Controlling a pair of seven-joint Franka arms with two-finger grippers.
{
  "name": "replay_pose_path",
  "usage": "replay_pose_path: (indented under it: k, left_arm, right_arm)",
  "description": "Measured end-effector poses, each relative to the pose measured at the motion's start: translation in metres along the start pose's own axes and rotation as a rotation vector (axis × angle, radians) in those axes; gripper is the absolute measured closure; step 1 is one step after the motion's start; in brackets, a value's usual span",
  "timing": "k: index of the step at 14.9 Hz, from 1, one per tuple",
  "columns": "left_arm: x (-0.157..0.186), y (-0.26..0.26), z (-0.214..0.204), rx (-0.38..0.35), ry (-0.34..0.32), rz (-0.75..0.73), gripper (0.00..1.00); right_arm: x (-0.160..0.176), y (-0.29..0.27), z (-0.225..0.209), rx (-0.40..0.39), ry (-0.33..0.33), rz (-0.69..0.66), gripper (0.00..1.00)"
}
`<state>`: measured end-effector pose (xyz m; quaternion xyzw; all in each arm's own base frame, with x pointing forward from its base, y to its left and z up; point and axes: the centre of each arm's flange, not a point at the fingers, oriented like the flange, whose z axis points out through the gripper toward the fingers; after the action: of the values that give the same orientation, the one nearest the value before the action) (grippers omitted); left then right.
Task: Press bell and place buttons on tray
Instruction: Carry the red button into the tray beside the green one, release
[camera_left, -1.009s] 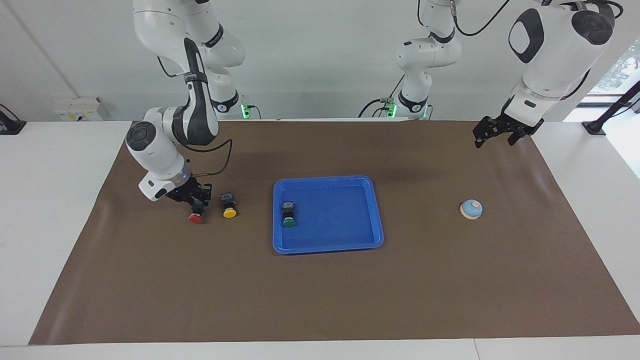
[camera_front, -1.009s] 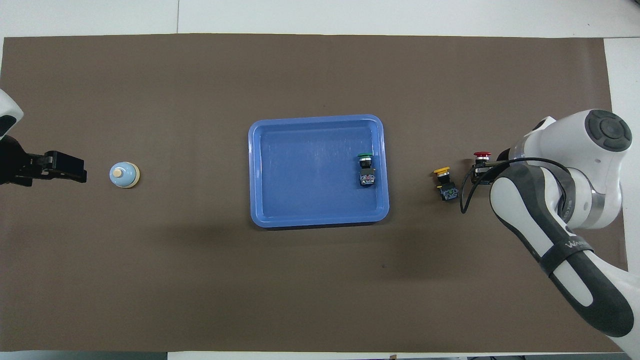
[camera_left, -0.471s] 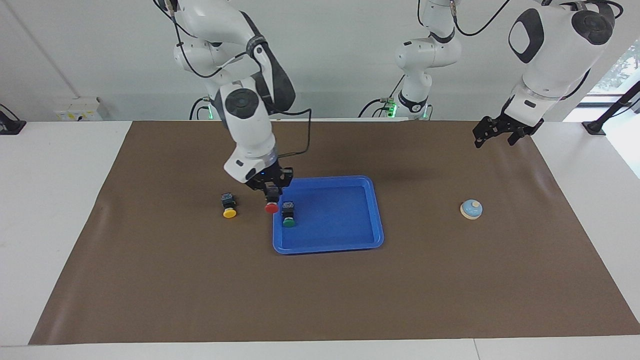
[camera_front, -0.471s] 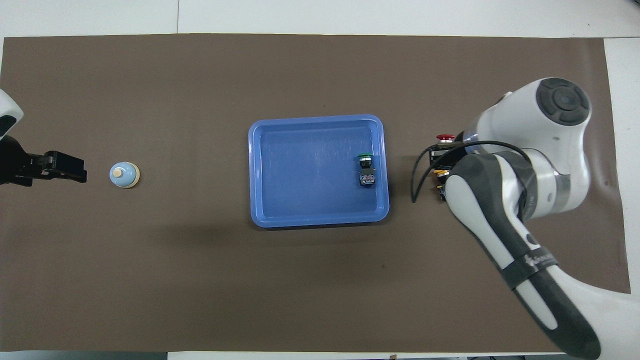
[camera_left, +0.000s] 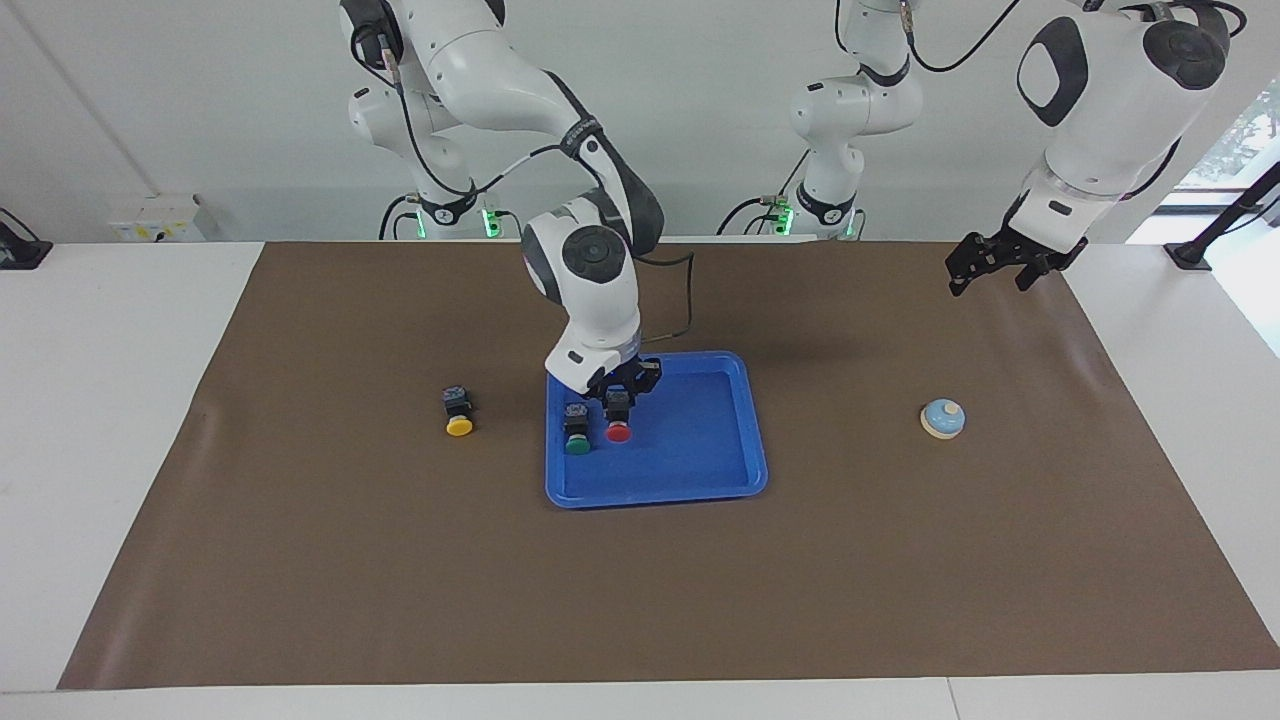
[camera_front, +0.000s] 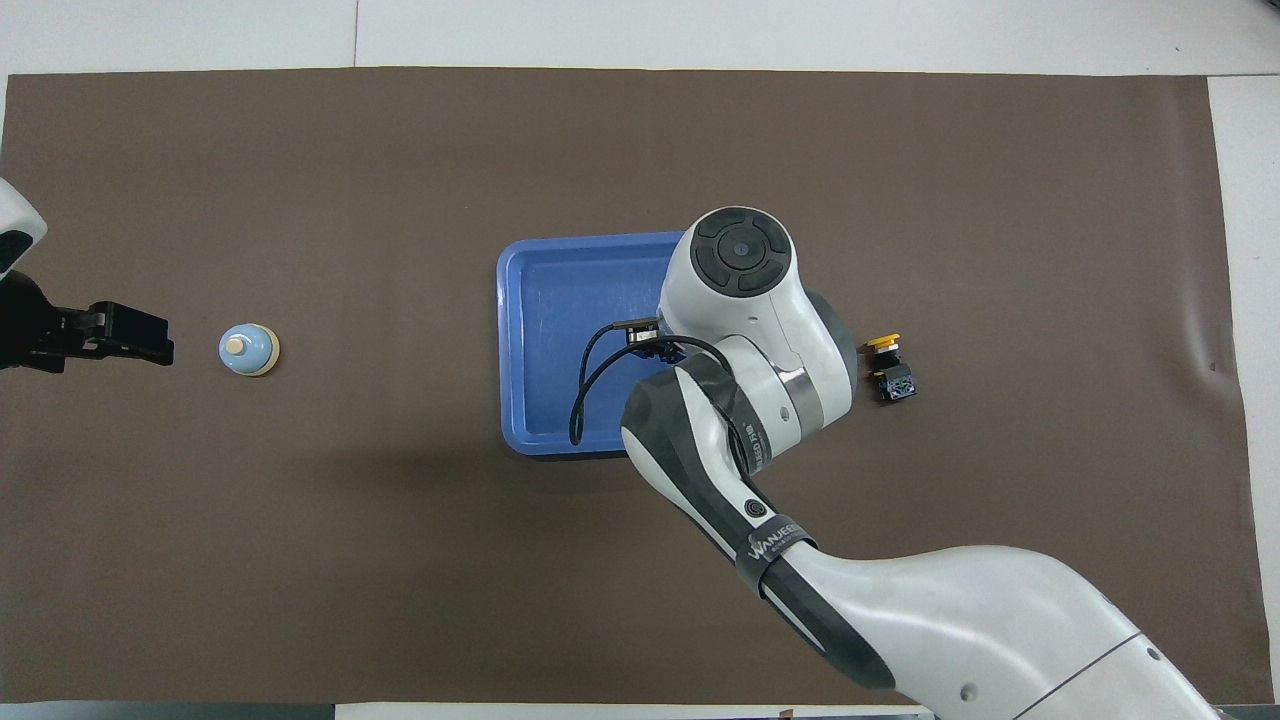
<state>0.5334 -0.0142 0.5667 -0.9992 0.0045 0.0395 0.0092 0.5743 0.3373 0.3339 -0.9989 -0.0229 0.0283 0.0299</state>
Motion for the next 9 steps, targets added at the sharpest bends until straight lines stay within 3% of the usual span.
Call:
replay_pose_path:
  k: [9]
  left_arm:
    - [0.0,0.0,0.0,0.0,0.0,0.0,0.0]
  right_arm:
    - [-0.003,-0.012,0.013,0.008,0.014,-0.005,0.59]
